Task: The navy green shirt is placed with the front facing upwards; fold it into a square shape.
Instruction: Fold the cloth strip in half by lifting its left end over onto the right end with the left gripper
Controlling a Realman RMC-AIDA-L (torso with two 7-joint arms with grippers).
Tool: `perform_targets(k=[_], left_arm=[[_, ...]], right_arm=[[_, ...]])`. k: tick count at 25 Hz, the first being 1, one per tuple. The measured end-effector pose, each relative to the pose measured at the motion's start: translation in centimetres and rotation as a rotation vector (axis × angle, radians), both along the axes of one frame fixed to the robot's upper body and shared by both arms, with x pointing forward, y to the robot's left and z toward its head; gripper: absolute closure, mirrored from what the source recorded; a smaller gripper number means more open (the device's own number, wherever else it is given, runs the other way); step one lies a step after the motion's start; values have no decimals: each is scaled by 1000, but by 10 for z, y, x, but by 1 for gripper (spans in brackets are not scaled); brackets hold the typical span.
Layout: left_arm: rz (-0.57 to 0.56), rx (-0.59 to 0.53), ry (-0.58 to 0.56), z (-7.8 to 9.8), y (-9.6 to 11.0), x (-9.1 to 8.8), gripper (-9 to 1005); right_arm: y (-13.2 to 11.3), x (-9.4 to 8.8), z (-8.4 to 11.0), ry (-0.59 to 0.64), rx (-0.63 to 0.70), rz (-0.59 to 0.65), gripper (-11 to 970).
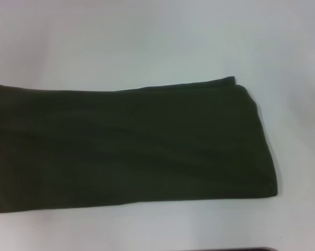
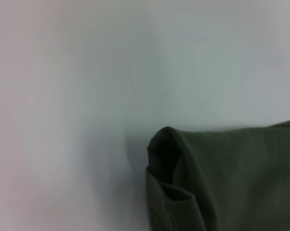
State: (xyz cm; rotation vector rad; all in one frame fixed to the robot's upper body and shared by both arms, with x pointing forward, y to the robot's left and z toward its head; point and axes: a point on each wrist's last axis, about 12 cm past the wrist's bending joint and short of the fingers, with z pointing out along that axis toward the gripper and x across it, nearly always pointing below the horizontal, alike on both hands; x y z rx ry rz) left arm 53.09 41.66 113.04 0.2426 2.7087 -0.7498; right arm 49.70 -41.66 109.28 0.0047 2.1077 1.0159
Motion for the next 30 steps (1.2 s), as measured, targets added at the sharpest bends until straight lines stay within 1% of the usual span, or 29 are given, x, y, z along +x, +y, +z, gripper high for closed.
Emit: perform_targets(k=[4,8,12,17,25,30], left_arm=[[-6,1,8,4,1,0,983],[-32,-18,4,8,-6,1,983],[-56,-64,-2,13,-15,4,983],[-98,-127,-20,19,-33,7,983],[-159,-178,-26,21,-62,16,983],[-180,-210,-36,22,-76,21,983]], right_arm=[[0,0,0,0,0,1,63],[0,1,0,-2,-1,2,63],[1,1,1,-3,-3,3,63],[0,2,1,-4,-7,2,64],[-1,3,2,-7,-15,4,63],[0,4,2,-8,-16,6,63]])
